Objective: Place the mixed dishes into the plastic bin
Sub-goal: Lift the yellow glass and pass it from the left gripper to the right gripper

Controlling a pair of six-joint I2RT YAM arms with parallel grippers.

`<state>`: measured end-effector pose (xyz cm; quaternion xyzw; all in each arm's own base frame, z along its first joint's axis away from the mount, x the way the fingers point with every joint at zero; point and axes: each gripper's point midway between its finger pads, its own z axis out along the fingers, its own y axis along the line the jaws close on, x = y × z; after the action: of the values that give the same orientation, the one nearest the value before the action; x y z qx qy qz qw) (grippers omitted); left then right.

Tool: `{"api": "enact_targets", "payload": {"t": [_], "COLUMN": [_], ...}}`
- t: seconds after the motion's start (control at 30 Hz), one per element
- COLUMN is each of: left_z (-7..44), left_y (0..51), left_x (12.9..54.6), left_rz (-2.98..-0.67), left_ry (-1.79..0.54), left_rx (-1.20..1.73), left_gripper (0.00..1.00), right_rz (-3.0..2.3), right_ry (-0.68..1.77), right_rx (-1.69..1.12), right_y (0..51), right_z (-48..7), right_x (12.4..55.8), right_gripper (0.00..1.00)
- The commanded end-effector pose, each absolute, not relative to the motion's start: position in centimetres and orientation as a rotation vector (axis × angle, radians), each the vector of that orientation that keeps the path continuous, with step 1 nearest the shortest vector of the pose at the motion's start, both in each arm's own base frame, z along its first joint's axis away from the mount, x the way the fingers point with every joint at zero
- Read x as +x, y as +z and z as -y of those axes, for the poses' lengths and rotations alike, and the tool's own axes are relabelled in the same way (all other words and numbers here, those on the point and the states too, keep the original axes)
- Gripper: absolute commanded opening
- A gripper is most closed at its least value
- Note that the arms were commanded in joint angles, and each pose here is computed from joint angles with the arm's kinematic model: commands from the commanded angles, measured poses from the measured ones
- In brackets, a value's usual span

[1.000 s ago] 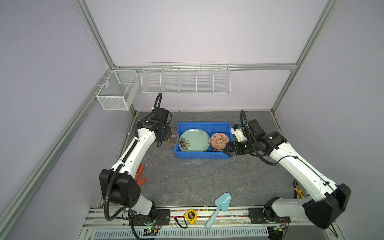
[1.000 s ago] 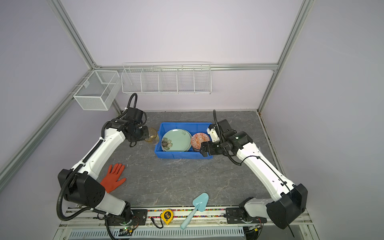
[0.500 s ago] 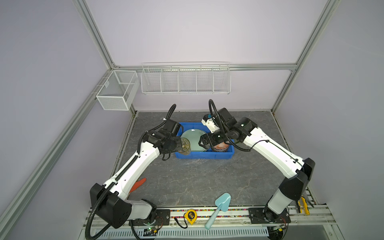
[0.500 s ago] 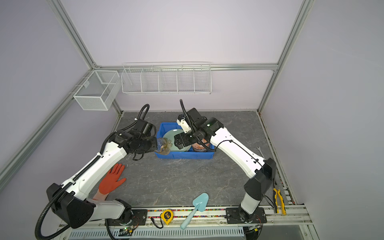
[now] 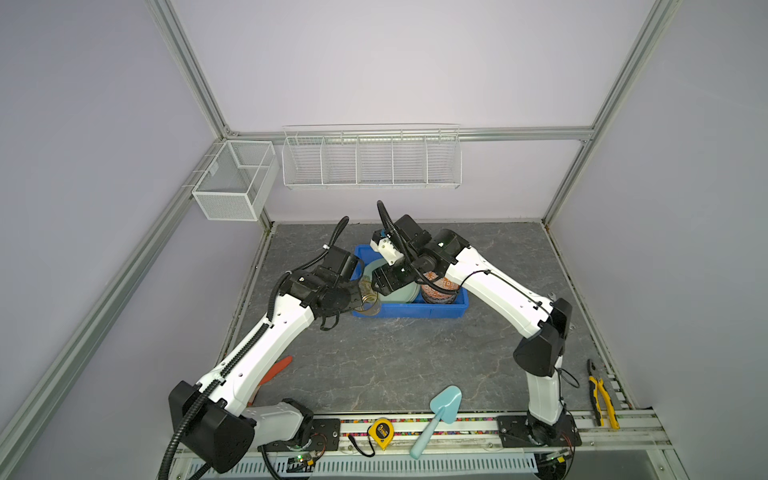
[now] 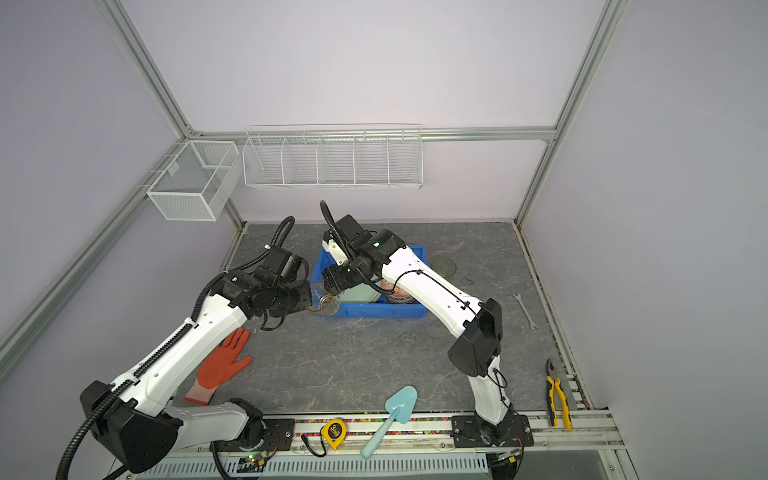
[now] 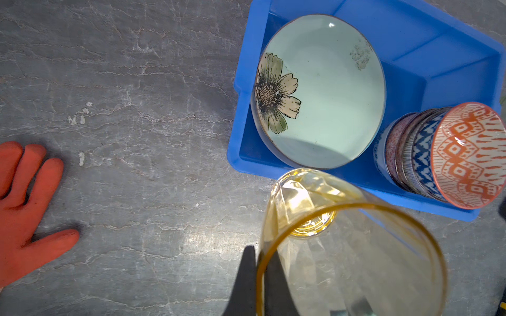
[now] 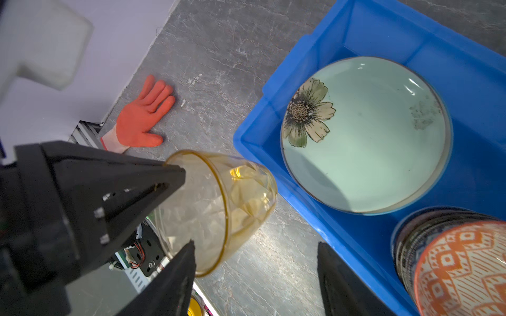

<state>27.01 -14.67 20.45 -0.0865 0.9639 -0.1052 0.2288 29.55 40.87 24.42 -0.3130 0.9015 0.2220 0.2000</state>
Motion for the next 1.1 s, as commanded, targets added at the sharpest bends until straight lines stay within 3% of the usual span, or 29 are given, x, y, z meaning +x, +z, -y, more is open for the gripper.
{"api": "enact_targets", "payload": {"t": [0.0,0.8,0.87,1.07], "left_z": [14.7,15.6,15.7,15.8], "left_y": [20.7,20.3,20.2,20.5], "left_x": [26.7,27.7,27.7,27.8], "left_rz": [-2.645,-2.664,-2.664,-2.653], "left_ry": [-0.309,-0.310,-0.317,-0.328], "left_rx": [-0.260,-0.223,-0.222,-0.218], "left_gripper": [0.00,0.00,0.00,0.00], "right_rz": [-2.577,-2.651,-2.653,-2.651], "right_ry": [0.553,0.460,0.458,0.464], "right_rx": [-0.877,-0.869,-0.872,-0.874], "right_y": [23.1,19.1,18.9,18.9], "right_z": [-40.7,-41.8,-41.9,-41.9], "right_x": [29.5,30.2,30.2,30.2], "right_gripper": [0.68,0.16,0.07,0.07]}}
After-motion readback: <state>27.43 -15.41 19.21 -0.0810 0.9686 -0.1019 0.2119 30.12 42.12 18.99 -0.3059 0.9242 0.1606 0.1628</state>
